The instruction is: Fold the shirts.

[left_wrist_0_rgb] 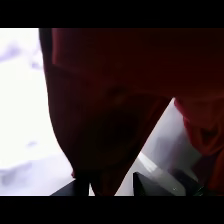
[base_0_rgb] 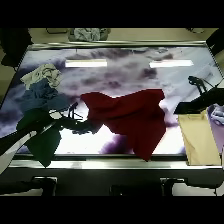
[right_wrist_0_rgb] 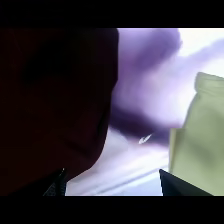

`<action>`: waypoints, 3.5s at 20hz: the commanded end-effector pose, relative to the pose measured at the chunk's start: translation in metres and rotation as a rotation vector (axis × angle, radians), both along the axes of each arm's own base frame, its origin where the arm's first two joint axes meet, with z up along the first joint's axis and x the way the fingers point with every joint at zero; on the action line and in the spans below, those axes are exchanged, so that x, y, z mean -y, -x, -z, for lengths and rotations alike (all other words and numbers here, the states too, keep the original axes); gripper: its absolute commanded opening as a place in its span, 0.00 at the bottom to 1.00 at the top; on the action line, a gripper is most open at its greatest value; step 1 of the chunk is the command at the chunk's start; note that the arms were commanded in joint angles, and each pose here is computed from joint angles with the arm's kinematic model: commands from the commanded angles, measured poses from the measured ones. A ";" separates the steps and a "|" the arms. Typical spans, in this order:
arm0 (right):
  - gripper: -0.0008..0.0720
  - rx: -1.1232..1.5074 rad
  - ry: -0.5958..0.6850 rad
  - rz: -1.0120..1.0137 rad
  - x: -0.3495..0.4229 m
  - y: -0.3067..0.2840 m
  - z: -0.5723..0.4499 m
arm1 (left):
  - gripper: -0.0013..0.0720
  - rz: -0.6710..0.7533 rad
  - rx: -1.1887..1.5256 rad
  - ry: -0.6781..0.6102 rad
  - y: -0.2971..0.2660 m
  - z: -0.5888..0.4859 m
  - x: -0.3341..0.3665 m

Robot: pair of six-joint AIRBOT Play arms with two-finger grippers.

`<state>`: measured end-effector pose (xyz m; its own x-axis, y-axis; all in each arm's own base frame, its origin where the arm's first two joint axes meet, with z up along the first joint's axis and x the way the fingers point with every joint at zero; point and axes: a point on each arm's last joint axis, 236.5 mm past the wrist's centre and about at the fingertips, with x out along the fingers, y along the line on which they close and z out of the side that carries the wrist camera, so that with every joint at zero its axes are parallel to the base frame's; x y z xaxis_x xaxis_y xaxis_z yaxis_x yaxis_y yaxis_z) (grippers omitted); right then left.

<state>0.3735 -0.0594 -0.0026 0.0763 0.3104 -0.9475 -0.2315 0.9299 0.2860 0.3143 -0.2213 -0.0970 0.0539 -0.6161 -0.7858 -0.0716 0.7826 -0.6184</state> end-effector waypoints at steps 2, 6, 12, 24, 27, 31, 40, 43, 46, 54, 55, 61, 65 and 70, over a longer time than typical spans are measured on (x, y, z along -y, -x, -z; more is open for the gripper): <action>0.98 -0.048 -0.011 -0.062 -0.027 0.014 0.034 | 0.27 -0.076 0.030 -0.026 -0.016 0.008 -0.003; 0.95 -0.104 -0.060 -0.021 -0.039 0.029 0.061 | 0.05 -0.055 0.051 -0.023 -0.016 0.002 -0.003; 0.85 -0.214 -0.119 0.032 -0.051 0.044 0.100 | 0.05 -0.015 0.144 -0.013 -0.021 -0.021 -0.002; 0.08 0.619 0.176 -0.086 -0.019 -0.047 -0.185 | 0.04 -0.101 0.988 -0.217 -0.087 -0.350 -0.101; 0.08 1.335 0.459 0.017 -0.022 0.028 -0.444 | 0.04 -0.332 1.438 -0.319 -0.010 -0.553 -0.165; 0.08 1.695 0.579 0.224 -0.035 0.180 -0.556 | 0.04 -0.521 1.695 -0.306 0.101 -0.655 -0.189; 0.08 1.468 0.556 0.183 -0.031 0.164 -0.502 | 0.05 -0.467 1.609 -0.315 0.089 -0.633 -0.183; 0.08 1.142 0.505 0.099 -0.016 0.104 -0.422 | 0.05 -0.347 1.301 -0.422 0.027 -0.547 -0.189; 0.08 0.678 0.351 -0.030 -0.008 0.036 -0.293 | 0.05 -0.209 0.978 -0.474 -0.050 -0.423 -0.194; 0.08 0.290 0.026 -0.073 -0.058 -0.146 -0.010 | 0.05 -0.154 0.419 -0.369 -0.187 -0.121 -0.190; 0.08 0.325 0.024 -0.060 -0.064 -0.163 0.003 | 0.05 -0.160 0.401 -0.351 -0.200 -0.107 -0.188; 0.08 0.554 0.069 0.101 -0.043 -0.227 -0.010 | 0.05 -0.170 0.428 -0.349 -0.254 -0.085 -0.192; 0.08 0.394 0.102 -0.011 -0.026 -0.172 -0.030 | 0.05 -0.023 0.379 -0.352 -0.228 -0.104 -0.197; 0.08 -0.066 0.085 -0.126 -0.026 -0.057 0.008 | 0.04 0.144 0.005 -0.273 -0.133 -0.064 -0.189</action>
<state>0.4921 -0.0344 0.0043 0.2262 0.2182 -0.9493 -0.3320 0.9335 0.1355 0.5017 -0.0268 -0.0175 0.2167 -0.3451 -0.9132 0.0583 0.9383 -0.3408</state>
